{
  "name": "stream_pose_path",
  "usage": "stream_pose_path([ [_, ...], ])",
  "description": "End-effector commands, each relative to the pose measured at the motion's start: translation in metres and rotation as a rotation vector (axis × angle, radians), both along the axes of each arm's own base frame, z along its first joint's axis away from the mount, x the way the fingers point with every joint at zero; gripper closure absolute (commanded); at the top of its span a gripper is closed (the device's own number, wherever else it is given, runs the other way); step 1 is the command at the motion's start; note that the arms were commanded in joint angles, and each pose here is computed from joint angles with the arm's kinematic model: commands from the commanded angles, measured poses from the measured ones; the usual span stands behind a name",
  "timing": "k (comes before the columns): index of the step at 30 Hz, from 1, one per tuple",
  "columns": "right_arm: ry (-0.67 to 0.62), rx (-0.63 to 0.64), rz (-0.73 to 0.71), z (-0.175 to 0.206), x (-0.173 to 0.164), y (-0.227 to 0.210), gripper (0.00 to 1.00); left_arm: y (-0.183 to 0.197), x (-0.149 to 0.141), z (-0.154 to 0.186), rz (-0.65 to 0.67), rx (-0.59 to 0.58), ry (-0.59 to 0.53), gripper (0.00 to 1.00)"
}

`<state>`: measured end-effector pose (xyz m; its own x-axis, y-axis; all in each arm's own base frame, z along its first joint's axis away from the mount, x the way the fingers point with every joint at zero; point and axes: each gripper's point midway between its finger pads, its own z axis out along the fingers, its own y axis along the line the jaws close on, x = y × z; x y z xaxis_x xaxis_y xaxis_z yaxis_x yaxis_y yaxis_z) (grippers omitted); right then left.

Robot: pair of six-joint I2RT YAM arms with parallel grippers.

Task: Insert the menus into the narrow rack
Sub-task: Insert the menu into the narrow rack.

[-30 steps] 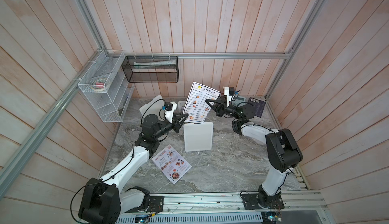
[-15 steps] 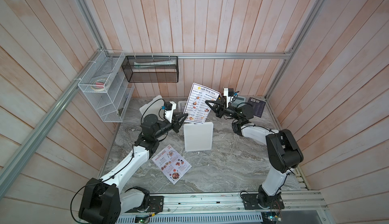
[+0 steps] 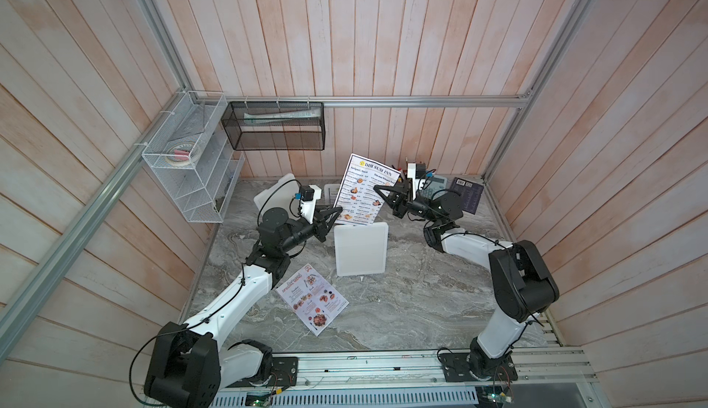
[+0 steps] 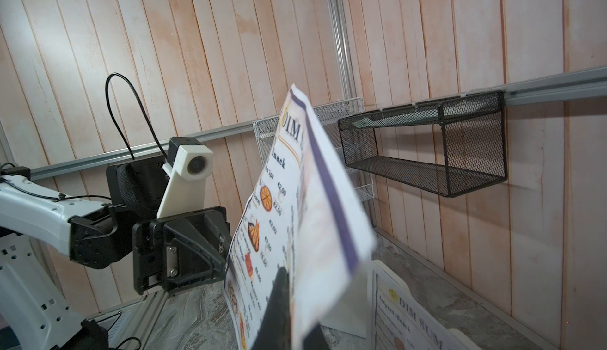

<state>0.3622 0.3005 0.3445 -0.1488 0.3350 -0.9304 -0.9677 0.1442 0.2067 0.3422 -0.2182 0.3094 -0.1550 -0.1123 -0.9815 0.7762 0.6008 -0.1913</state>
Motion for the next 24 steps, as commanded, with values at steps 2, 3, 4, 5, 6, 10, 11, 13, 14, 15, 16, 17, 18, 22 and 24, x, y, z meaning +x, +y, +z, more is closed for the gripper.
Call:
stream_pose_path([
  [2, -0.021, 0.002, -0.012, 0.004, -0.005, -0.001, 1.00, -0.001, 0.003, 0.006, -0.007, -0.014, -0.012, 0.78],
  [3, -0.022, 0.001, -0.013, 0.003, -0.005, -0.001, 1.00, -0.001, 0.003, 0.006, -0.008, -0.014, -0.012, 0.78],
  [4, -0.020, 0.000, -0.012, 0.003, -0.006, -0.001, 1.00, -0.001, 0.004, 0.006, -0.008, -0.014, -0.012, 0.78],
  [5, -0.019, -0.003, -0.012, 0.001, -0.006, -0.001, 1.00, -0.001, 0.004, 0.006, -0.009, -0.015, -0.010, 0.78],
  [6, -0.020, -0.006, -0.010, 0.002, -0.006, -0.001, 1.00, -0.001, 0.004, 0.005, -0.007, -0.014, -0.008, 0.78],
  [10, -0.016, -0.023, -0.012, -0.003, -0.008, -0.001, 1.00, -0.001, 0.004, 0.003, -0.007, -0.013, -0.005, 0.78],
  [11, -0.015, -0.029, -0.013, -0.004, -0.008, -0.001, 1.00, -0.001, 0.004, 0.003, -0.008, -0.013, -0.005, 0.78],
  [13, -0.013, -0.041, -0.018, -0.007, -0.009, -0.001, 1.00, 0.000, 0.005, 0.002, -0.006, -0.012, -0.002, 0.78],
  [14, -0.013, -0.046, -0.020, -0.007, -0.010, -0.002, 1.00, -0.001, 0.005, 0.002, -0.007, -0.012, -0.003, 0.78],
  [15, -0.013, -0.054, -0.020, -0.008, -0.011, -0.002, 1.00, -0.001, 0.005, 0.001, -0.009, -0.012, 0.000, 0.78],
  [16, -0.012, -0.062, -0.021, -0.009, -0.011, -0.001, 1.00, -0.002, 0.005, 0.001, -0.011, -0.012, 0.000, 0.78],
  [17, -0.014, -0.067, -0.021, -0.009, -0.012, -0.002, 1.00, -0.002, 0.005, 0.002, -0.012, -0.014, 0.000, 0.78],
  [18, -0.014, -0.072, -0.023, -0.010, -0.012, -0.002, 1.00, -0.002, 0.005, 0.001, -0.013, -0.014, 0.001, 0.78],
  [22, -0.012, -0.096, -0.032, -0.014, -0.013, -0.002, 1.00, -0.002, 0.006, 0.000, -0.013, -0.013, 0.005, 0.78],
  [24, -0.007, -0.110, -0.037, -0.017, -0.012, -0.002, 1.00, -0.002, 0.006, 0.000, -0.013, -0.013, 0.009, 0.78],
])
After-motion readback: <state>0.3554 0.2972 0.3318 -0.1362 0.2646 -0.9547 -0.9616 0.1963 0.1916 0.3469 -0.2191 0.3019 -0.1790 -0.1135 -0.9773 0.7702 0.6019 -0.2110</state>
